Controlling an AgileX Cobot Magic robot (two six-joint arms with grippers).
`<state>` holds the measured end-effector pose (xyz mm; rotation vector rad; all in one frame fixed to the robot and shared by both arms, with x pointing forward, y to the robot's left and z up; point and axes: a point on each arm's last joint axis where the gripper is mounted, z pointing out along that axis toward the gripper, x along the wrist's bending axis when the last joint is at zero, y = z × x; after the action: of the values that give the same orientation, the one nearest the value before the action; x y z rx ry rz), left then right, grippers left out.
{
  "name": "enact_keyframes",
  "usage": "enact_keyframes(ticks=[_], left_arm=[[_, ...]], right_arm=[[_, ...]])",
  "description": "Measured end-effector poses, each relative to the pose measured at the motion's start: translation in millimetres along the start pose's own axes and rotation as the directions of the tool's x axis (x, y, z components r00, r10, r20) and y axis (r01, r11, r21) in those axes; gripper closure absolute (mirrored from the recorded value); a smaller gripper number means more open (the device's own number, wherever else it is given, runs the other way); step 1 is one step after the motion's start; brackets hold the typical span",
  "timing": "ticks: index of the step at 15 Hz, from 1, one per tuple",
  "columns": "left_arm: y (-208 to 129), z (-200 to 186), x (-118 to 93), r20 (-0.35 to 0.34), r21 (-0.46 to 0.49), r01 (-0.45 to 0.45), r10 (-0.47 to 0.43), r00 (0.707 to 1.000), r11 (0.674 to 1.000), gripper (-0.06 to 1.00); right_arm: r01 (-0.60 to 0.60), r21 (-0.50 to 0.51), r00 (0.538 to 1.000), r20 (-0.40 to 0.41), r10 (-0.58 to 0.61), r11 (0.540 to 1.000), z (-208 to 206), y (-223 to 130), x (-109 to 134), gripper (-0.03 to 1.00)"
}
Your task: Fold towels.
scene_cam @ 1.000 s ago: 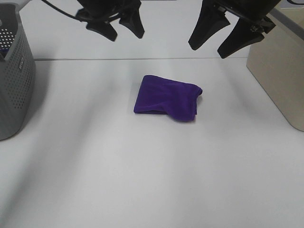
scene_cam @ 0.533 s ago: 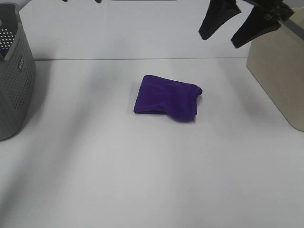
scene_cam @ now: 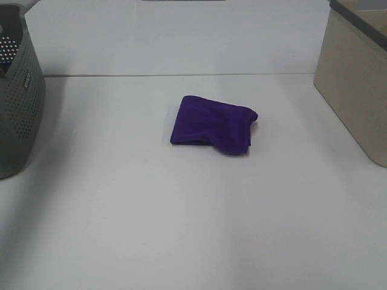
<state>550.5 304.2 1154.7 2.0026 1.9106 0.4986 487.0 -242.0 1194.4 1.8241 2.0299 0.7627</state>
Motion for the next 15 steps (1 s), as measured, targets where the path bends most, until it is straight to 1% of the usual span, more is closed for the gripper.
enact_keyframes(ticks=[1, 3, 4, 6, 8, 9, 10, 11, 13, 15], left_arm=[[-30, -27, -2, -0.002, -0.034, 0.0, 0.0, 1.0, 0.999, 0.07], [-86, -63, -5, -0.004, -0.095, 0.016, -0.016, 1.0, 0.995, 0.07], [-114, -83, -6, -0.006, -0.153, 0.015, -0.016, 1.0, 0.988, 0.07], [-161, -113, -9, -0.011, -0.27, 0.014, -0.017, 1.0, 0.963, 0.07], [-205, -132, -12, -0.016, -0.379, 0.011, -0.018, 1.0, 0.925, 0.07], [-216, -134, -12, -0.018, -0.401, 0.005, -0.014, 1.0, 0.916, 0.07], [-252, -132, -14, -0.032, -0.45, -0.022, 0.008, 0.999, 0.893, 0.07], [-268, -126, -15, -0.04, -0.464, -0.036, 0.02, 0.999, 0.885, 0.07], [-297, -117, -17, -0.051, -0.507, -0.052, 0.03, 0.998, 0.86, 0.07], [-312, -111, -18, -0.054, -0.533, -0.054, 0.029, 0.998, 0.845, 0.07]], right_arm=[[-0.013, -0.03, 1.0, -0.008, 0.013, 0.999, -20, -20, -1, 0.18], [-0.04, -0.064, 0.999, -0.011, 0.039, 0.997, -45, -66, -4, 0.18], [-0.043, -0.105, 0.999, -0.017, 0.042, 0.994, -61, -90, -6, 0.18], [-0.039, -0.187, 0.999, -0.029, 0.034, 0.982, -83, -139, -10, 0.18], [-0.035, -0.276, 0.999, -0.042, 0.024, 0.96, -98, -184, -15, 0.18], [-0.034, -0.295, 0.999, -0.045, 0.022, 0.955, -99, -195, -16, 0.18], [-0.032, -0.351, 0.999, -0.053, 0.014, 0.936, -98, -233, -20, 0.18], [-0.023, -0.374, 0.999, -0.053, 0.004, 0.927, -95, -247, -22, 0.18], [-0.005, -0.411, 0.999, -0.05, -0.017, 0.912, -88, -272, -25, 0.18], [-0.004, -0.433, 0.998, -0.052, -0.021, 0.902, -83, -285, -27, 0.18]])
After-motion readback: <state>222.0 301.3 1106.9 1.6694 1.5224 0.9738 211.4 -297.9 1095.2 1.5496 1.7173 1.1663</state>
